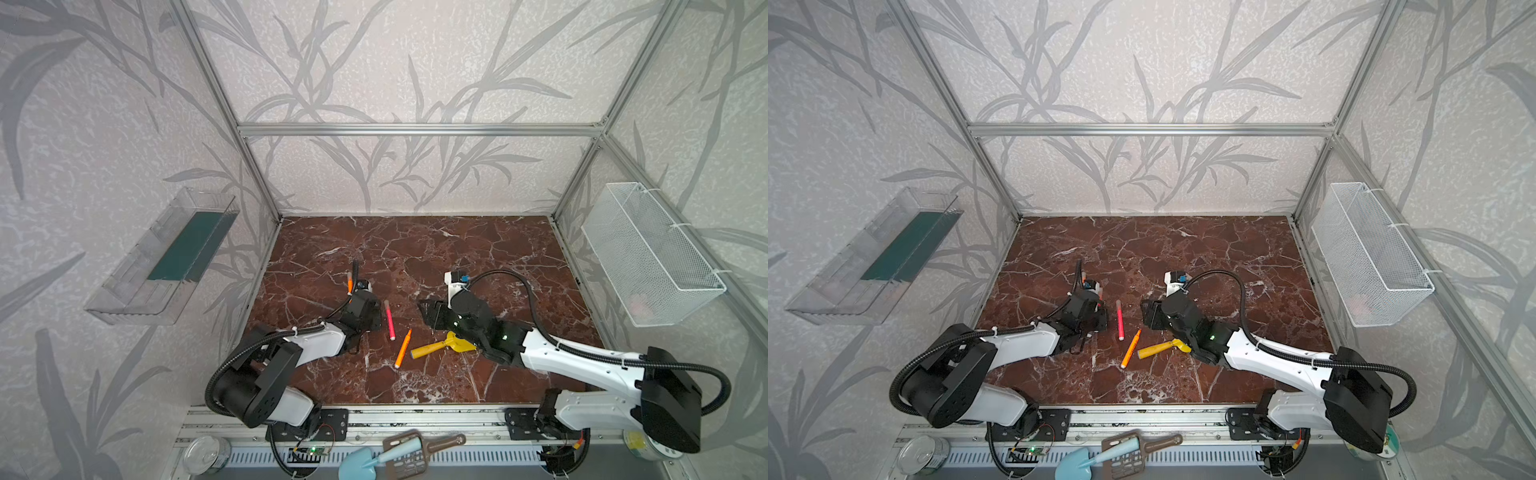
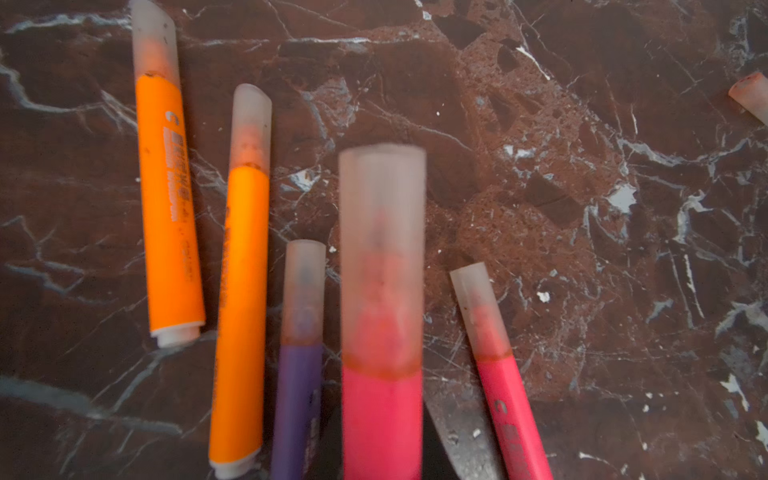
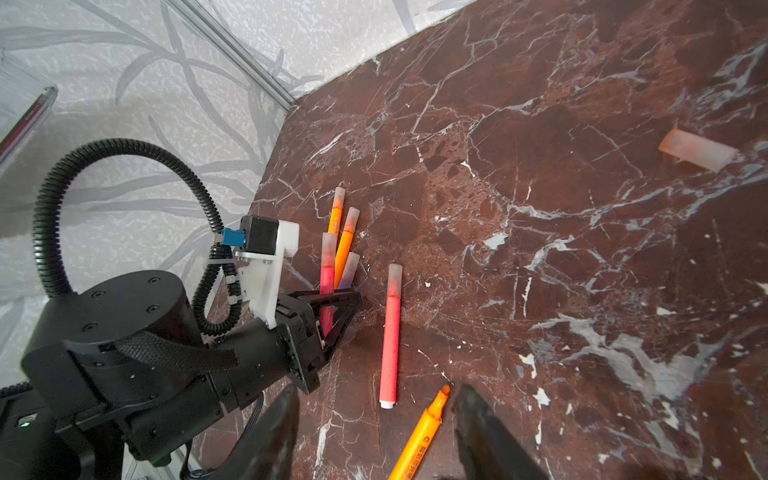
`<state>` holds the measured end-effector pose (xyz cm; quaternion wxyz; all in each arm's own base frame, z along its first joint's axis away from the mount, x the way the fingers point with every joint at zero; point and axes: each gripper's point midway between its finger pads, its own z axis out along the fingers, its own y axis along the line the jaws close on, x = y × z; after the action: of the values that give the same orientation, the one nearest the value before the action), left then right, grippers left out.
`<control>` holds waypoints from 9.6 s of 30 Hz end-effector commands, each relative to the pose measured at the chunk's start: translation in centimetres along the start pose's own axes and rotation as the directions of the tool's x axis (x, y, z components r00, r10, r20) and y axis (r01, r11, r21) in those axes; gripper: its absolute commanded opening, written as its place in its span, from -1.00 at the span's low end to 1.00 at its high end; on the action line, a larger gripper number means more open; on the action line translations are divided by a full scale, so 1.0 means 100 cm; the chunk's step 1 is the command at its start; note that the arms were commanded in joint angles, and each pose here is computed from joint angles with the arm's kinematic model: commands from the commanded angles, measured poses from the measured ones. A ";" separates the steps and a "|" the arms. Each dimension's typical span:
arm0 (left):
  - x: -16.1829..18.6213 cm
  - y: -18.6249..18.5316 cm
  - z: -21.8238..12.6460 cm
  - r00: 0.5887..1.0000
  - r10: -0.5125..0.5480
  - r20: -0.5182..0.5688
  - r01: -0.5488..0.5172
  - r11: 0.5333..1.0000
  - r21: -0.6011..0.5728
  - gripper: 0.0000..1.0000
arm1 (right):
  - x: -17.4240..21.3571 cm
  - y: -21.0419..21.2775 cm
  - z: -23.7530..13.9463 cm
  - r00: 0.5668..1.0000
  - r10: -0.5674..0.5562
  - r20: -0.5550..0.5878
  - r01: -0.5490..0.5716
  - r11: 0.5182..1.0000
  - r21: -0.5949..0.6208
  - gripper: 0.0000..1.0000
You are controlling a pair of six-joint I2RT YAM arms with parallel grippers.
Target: Insert the pens into the pen caps
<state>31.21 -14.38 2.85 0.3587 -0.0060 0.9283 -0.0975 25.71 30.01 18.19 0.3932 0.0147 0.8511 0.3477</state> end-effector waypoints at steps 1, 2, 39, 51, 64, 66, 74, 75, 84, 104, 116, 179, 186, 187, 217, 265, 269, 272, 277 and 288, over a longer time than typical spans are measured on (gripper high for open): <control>-0.020 -0.005 -0.002 0.998 -0.025 0.055 0.025 1.000 0.007 -0.81 | -0.013 0.009 -0.006 0.999 0.013 0.031 -0.013 1.000 -0.025 0.19; -0.020 -0.006 -0.002 0.998 -0.022 0.055 0.022 1.000 0.012 -0.77 | -0.014 0.008 -0.006 0.999 0.014 0.031 -0.013 1.000 -0.024 0.19; 0.030 -0.087 -0.064 0.970 0.241 0.032 -0.239 0.926 0.291 -0.16 | -0.019 -0.035 -0.041 1.000 0.010 0.013 -0.012 0.989 0.145 0.19; 0.097 -0.083 -0.092 0.970 0.241 -0.044 -0.205 0.896 0.393 -0.11 | 0.029 -0.066 -0.047 0.989 0.087 -0.123 -0.058 0.973 0.223 0.18; 0.091 -0.079 -0.084 0.952 0.304 -0.032 -0.283 0.917 0.283 -0.02 | 0.029 -0.060 -0.049 0.991 0.045 -0.126 -0.018 0.978 0.209 0.18; 0.090 -0.078 -0.083 0.949 0.313 -0.030 -0.294 0.917 0.269 0.03 | 0.027 -0.059 -0.049 0.992 0.034 -0.124 -0.007 0.978 0.208 0.18; 0.088 -0.092 -0.086 0.942 0.333 -0.031 -0.308 0.901 0.306 0.11 | 0.026 -0.055 -0.045 0.990 0.008 -0.139 0.021 0.979 0.202 0.19; 0.089 -0.092 -0.084 0.941 0.337 -0.035 -0.311 0.901 0.302 0.12 | 0.026 -0.054 -0.044 0.990 0.008 -0.139 0.020 0.979 0.201 0.19; 0.094 -0.097 -0.070 0.923 0.380 -0.062 -0.352 0.898 0.266 0.04 | 0.029 -0.056 -0.042 0.989 0.003 -0.147 0.027 0.978 0.207 0.19; 0.103 -0.097 -0.056 0.894 0.435 -0.104 -0.408 0.889 0.206 -0.51 | 0.029 -0.057 -0.042 0.990 0.011 -0.142 0.019 0.978 0.207 0.20; 0.086 -0.098 -0.054 0.913 0.400 -0.083 -0.386 0.911 0.144 -0.78 | 0.039 -0.056 -0.032 0.990 0.079 -0.119 -0.060 0.986 0.154 0.19; 0.024 -0.146 -0.135 0.939 0.300 0.171 -0.345 0.840 0.418 -0.80 | 0.046 0.008 0.032 0.976 0.197 -0.094 -0.207 0.972 -0.114 -0.68; 0.026 -0.148 -0.131 0.937 0.301 0.175 -0.348 0.838 0.421 -0.34 | 0.049 0.009 0.031 0.971 0.213 -0.112 -0.226 0.967 -0.121 -0.91; 0.026 -0.148 -0.130 0.938 0.299 0.177 -0.347 0.838 0.420 -0.28 | 0.050 0.010 0.031 0.969 0.220 -0.114 -0.234 0.964 -0.130 -0.92; 0.024 -0.154 -0.111 0.938 0.277 0.207 -0.339 0.855 0.393 -0.48 | 0.055 0.024 0.032 0.933 0.333 -0.136 -0.357 0.903 -0.238 -1.00; -0.004 -0.068 -0.105 0.974 0.100 0.205 -0.143 0.969 0.204 -1.00 | -0.027 -0.169 0.118 0.935 0.355 -0.015 -0.333 0.891 0.309 0.43; -0.004 -0.067 -0.104 0.974 0.102 0.201 -0.143 0.969 0.201 -1.00 | -0.028 -0.178 0.133 0.931 0.364 -0.013 -0.340 0.882 0.327 0.43; -0.003 -0.065 -0.104 0.974 0.098 0.202 -0.139 0.970 0.200 -1.00 | -0.029 -0.186 0.139 0.930 0.368 -0.005 -0.342 0.870 0.354 0.43; -0.004 -0.064 -0.106 0.974 0.094 0.207 -0.137 0.970 0.203 -1.00 | -0.032 -0.202 0.136 0.929 0.369 0.038 -0.351 0.842 0.409 0.42; -0.005 -0.061 -0.107 0.973 0.092 0.209 -0.134 0.971 0.197 -1.00 | -0.048 -0.228 0.134 0.932 0.349 0.098 -0.351 0.803 0.482 0.41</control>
<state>23.91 -19.02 12.03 0.4488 0.0819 0.8709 -0.1826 44.20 20.60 3.84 0.3266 0.2606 0.8785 0.2317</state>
